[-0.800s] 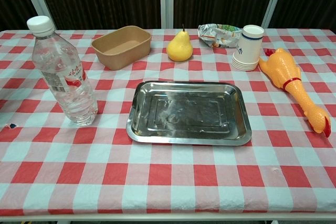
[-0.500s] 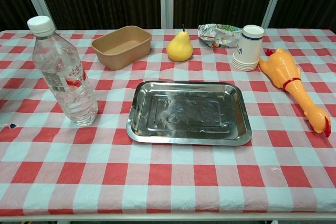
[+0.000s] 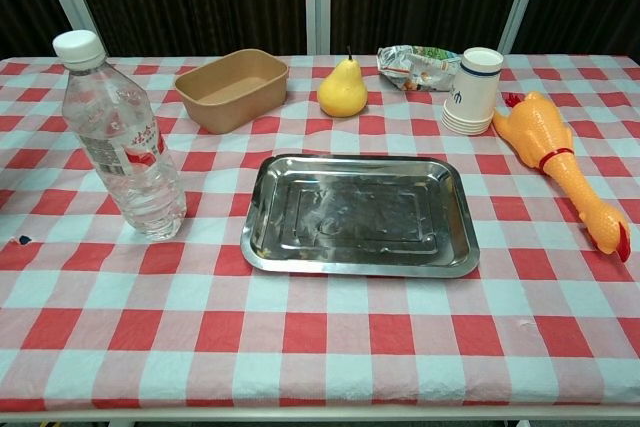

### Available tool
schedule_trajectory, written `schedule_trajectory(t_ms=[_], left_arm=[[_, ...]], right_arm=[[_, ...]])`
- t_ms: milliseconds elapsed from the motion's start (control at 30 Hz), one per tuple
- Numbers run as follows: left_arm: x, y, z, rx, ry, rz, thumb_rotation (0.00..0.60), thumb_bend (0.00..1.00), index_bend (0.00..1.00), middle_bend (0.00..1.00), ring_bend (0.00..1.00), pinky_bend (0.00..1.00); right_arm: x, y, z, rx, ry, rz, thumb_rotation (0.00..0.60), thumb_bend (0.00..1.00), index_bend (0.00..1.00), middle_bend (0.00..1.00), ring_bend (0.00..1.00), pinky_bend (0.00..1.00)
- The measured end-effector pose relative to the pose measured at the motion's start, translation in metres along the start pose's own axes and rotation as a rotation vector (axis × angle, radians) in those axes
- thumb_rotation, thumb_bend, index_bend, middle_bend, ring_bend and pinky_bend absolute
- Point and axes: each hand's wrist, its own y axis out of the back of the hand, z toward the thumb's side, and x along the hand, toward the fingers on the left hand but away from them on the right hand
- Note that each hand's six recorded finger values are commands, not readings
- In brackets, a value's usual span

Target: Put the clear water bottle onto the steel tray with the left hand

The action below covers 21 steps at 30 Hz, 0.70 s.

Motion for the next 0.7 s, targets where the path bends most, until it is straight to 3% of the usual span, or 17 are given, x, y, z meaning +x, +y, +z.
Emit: schedule_trajectory(t_ms=[200, 300, 433, 700], left_arm=[[-0.009, -0.023, 0.005, -0.414, -0.002, -0.074, 0.600, 0.00, 0.17, 0.24, 0.16, 0.20], [-0.013, -0.042, 0.012, -0.546, -0.011, -0.121, 0.600, 0.00, 0.17, 0.23, 0.16, 0.20], [-0.013, -0.066, 0.020, -0.593, -0.022, -0.163, 0.600, 0.00, 0.17, 0.23, 0.15, 0.19], [0.000, -0.096, 0.040, -0.574, -0.079, -0.183, 0.600, 0.00, 0.17, 0.23, 0.15, 0.19]], right_arm=[[0.000, -0.003, 0.001, 0.006, 0.004, 0.007, 0.600, 0.11, 0.00, 0.00, 0.00, 0.00], [0.000, -0.003, 0.001, 0.004, 0.002, 0.007, 0.600, 0.11, 0.00, 0.00, 0.00, 0.00], [0.001, -0.004, 0.000, 0.003, 0.001, 0.011, 0.600, 0.11, 0.00, 0.00, 0.00, 0.00], [-0.001, -0.004, -0.002, 0.001, -0.003, 0.016, 0.600, 0.11, 0.00, 0.00, 0.00, 0.00]])
